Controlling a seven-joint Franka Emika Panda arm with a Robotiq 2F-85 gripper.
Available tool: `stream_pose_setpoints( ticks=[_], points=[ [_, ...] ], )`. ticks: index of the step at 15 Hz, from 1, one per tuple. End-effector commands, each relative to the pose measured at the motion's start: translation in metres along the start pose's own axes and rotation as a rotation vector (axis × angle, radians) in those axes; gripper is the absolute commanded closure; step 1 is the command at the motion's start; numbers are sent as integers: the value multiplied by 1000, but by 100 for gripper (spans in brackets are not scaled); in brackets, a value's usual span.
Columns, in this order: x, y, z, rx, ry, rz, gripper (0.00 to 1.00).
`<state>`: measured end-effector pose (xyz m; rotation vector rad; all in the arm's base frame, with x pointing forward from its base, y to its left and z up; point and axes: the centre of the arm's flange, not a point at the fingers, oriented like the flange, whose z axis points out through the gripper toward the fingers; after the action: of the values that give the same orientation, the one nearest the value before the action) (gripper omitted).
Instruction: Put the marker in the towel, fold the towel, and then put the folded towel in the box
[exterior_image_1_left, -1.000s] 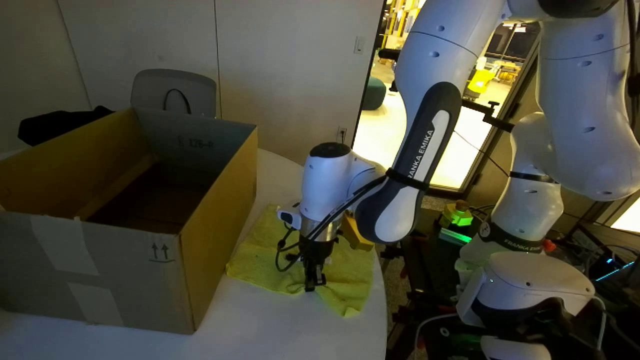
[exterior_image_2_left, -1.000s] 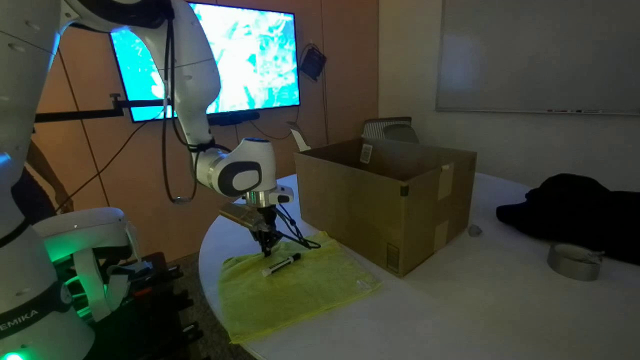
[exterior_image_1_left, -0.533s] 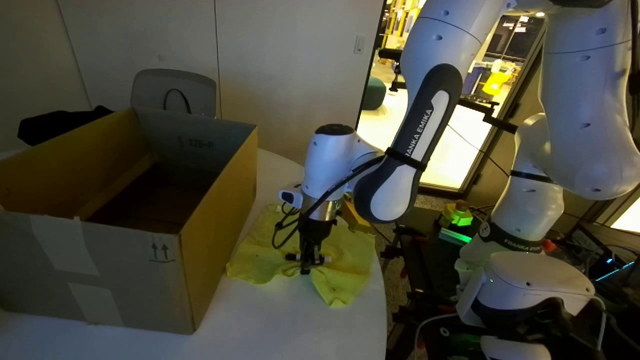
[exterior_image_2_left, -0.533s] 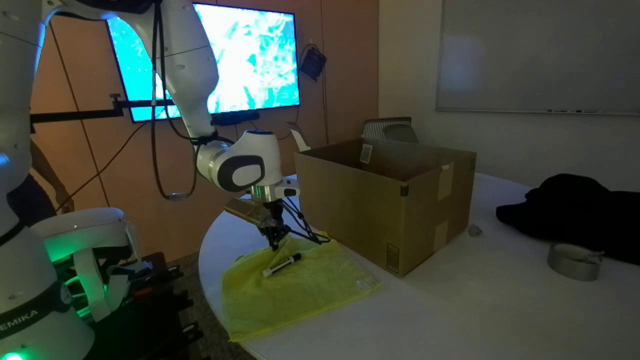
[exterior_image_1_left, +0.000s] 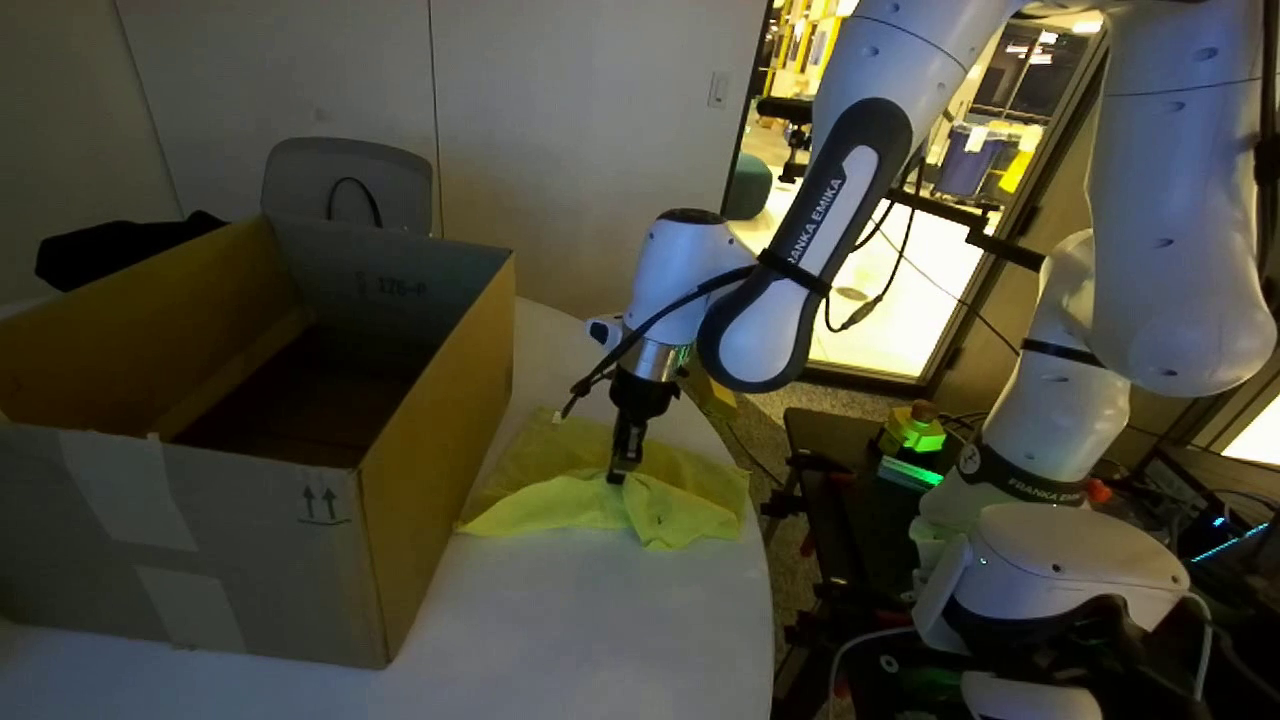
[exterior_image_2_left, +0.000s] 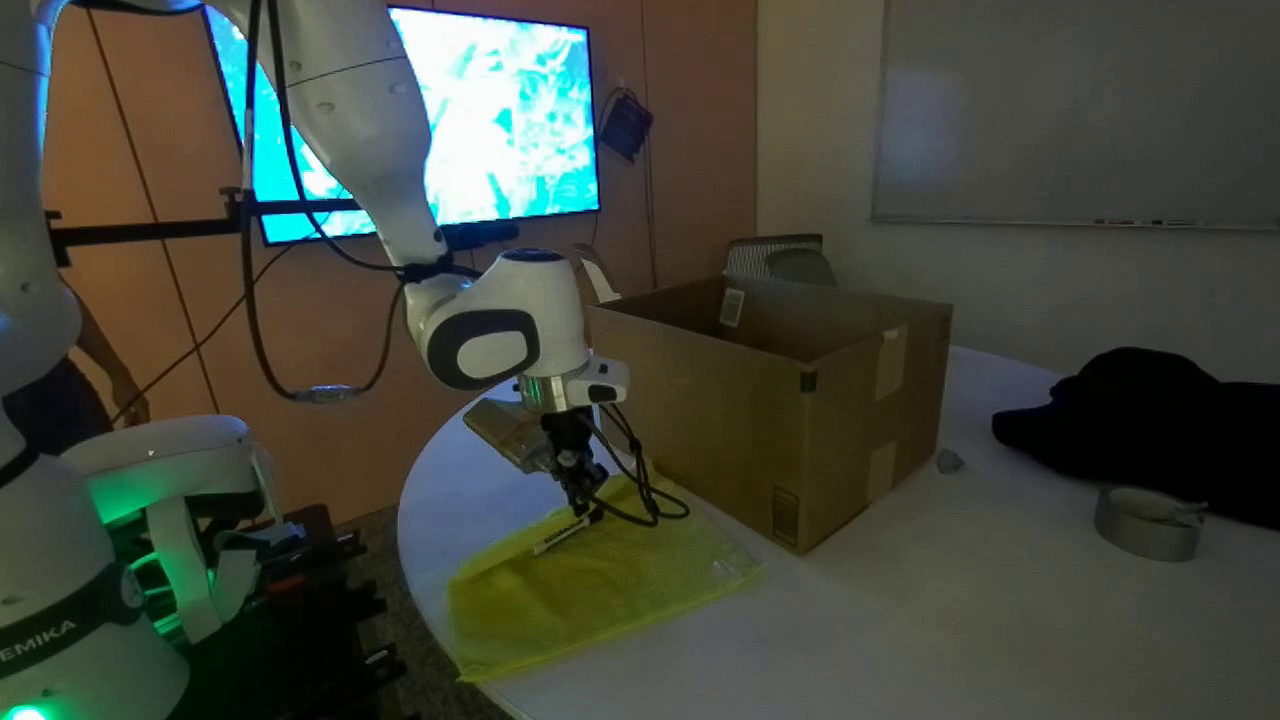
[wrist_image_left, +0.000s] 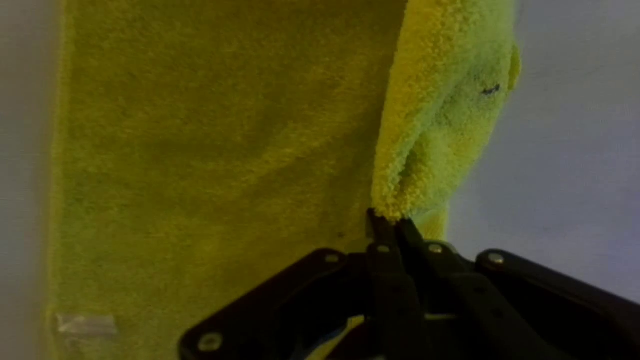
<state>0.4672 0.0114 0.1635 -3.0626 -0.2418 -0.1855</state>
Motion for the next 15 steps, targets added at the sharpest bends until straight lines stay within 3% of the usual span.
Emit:
stream_pose_setpoints(
  ticks=[1,4,5,6,15],
  points=[
    [-24,35,-10,-25,21,142,98],
    [-38,59,-4,-36,-4,244,99],
    [-39,62,-1,-36,-16,252,80],
    [-40,64,-1,-28,-20,250,69],
    [-42,74,-21,-3,6,233,2]
  ],
)
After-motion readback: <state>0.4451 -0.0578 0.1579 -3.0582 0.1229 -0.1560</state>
